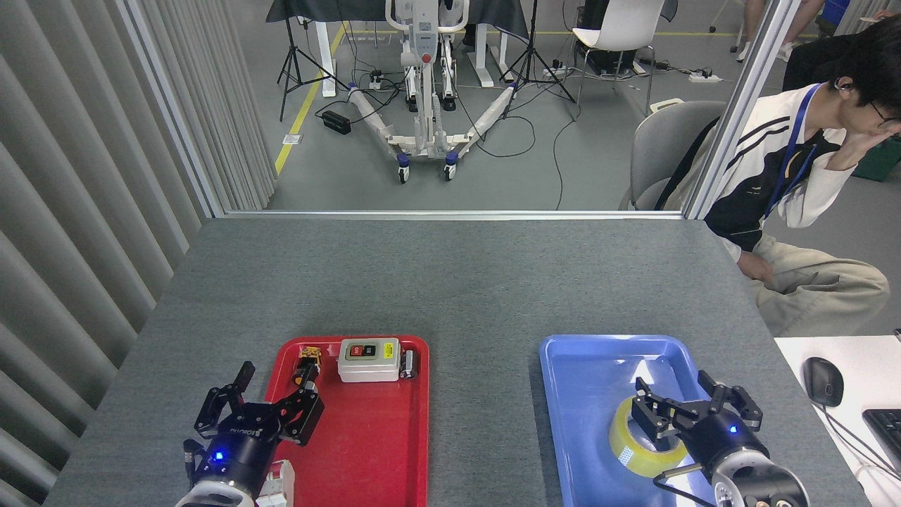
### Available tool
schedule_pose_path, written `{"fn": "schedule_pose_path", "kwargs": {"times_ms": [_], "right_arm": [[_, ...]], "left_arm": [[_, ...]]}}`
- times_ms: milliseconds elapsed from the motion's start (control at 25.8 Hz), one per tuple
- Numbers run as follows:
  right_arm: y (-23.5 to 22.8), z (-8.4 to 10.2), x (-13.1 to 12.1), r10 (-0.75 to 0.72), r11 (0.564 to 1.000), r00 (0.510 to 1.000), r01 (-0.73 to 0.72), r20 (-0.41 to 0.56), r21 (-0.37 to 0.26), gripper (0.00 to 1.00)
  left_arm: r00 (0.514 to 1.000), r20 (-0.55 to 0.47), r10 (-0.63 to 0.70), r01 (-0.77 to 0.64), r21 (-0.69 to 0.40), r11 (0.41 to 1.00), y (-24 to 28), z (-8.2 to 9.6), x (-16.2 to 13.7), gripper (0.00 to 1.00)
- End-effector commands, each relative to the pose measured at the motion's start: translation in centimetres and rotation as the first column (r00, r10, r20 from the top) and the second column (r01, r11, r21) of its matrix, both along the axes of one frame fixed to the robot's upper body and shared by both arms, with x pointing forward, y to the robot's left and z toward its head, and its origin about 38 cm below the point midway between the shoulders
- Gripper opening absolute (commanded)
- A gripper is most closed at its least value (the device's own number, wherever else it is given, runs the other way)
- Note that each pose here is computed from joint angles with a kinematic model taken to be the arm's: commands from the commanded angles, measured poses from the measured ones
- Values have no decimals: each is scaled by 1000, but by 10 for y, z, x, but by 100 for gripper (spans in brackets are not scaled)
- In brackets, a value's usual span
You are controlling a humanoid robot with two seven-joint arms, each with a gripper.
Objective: Place and move tape with both arms
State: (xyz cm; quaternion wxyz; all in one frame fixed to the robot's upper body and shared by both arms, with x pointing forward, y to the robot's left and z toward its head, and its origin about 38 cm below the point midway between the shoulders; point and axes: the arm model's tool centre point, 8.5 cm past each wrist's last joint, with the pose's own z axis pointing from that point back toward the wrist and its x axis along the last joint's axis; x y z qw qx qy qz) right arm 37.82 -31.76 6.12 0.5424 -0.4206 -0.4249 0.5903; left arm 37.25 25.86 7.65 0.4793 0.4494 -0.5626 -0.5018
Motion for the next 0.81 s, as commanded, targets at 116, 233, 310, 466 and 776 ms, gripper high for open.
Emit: {"fn": "schedule_pose_path", "kwargs": {"times_ms": [116,233,310,466,776], "right_arm": [[-10,7,-25,-119,992,922,97,369,77,100],[-9,3,-27,-129,991,924,105,360,86,100],[-8,3,-28,-128,991,924,103,360,88,100],[-7,1,-29,-126,991,927,101,352,89,100],[-3,-11,-37,-118,991,949,96,291,89,100]], "left_arm": [[991,-96,-93,99,65,993,8,-2,-3,100],[988,-114,-109,116,63,991,10,-9,-9,100],[992,-104,-74,79,42,996,17,-8,-14,100],[998,-62,-33,30,-37,999,-2,-5,-15,100],[993,79,90,-85,-63,994,3,11,-17,100]]}}
